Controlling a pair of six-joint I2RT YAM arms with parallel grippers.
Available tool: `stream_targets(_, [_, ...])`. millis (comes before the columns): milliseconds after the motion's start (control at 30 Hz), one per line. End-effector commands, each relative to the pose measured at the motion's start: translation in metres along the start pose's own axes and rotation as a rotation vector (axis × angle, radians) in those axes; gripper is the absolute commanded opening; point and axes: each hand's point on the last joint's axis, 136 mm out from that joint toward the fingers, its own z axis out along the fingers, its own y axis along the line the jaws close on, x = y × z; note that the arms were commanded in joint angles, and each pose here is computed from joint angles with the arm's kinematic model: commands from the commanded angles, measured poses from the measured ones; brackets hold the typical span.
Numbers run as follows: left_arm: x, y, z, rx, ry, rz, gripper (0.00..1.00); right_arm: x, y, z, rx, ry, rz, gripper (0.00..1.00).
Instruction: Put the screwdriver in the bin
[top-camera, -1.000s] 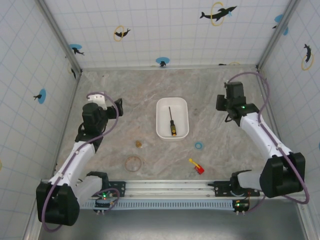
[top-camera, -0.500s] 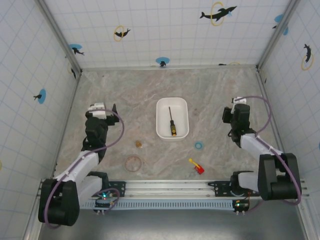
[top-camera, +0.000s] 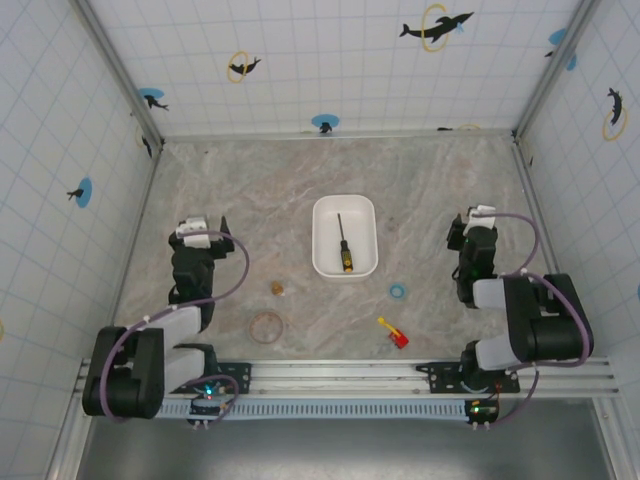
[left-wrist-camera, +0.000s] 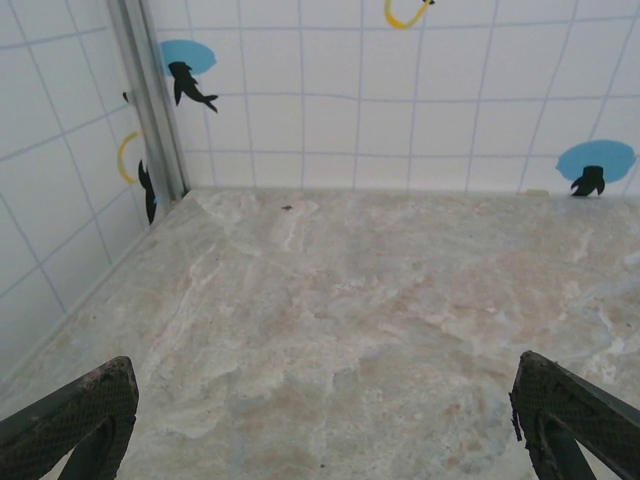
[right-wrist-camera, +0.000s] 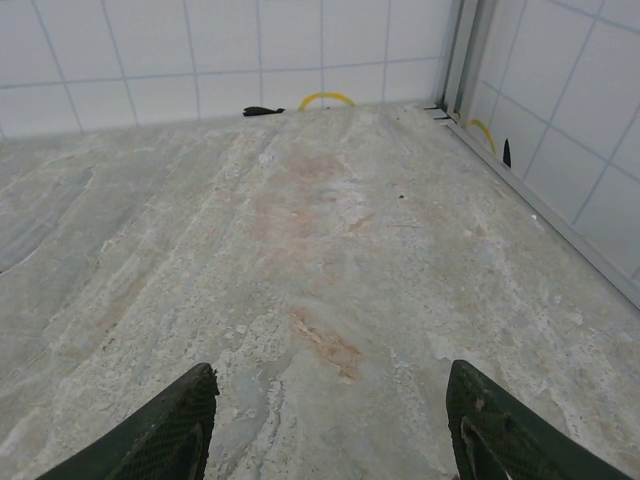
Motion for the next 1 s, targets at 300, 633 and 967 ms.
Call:
stream_targets(300, [0.0,-0.009,0.013,0.059,-0.022,0.038,0.97,-0.018,-0.007,0.003,0.037,-0.058,0.026,0.65])
stream_targets(633, [0.01,-0.009,0.023,0.055,-0.013,0.05,0.97,-0.017,-0.008,0.006,0.043,-0.049,0.032,0.72])
stream_targets(967, [0.023,-0.009,0.036,0.055,0.031,0.051,0.97,-0.018,-0.009,0.006,0.045,-0.05,0.033,0.74])
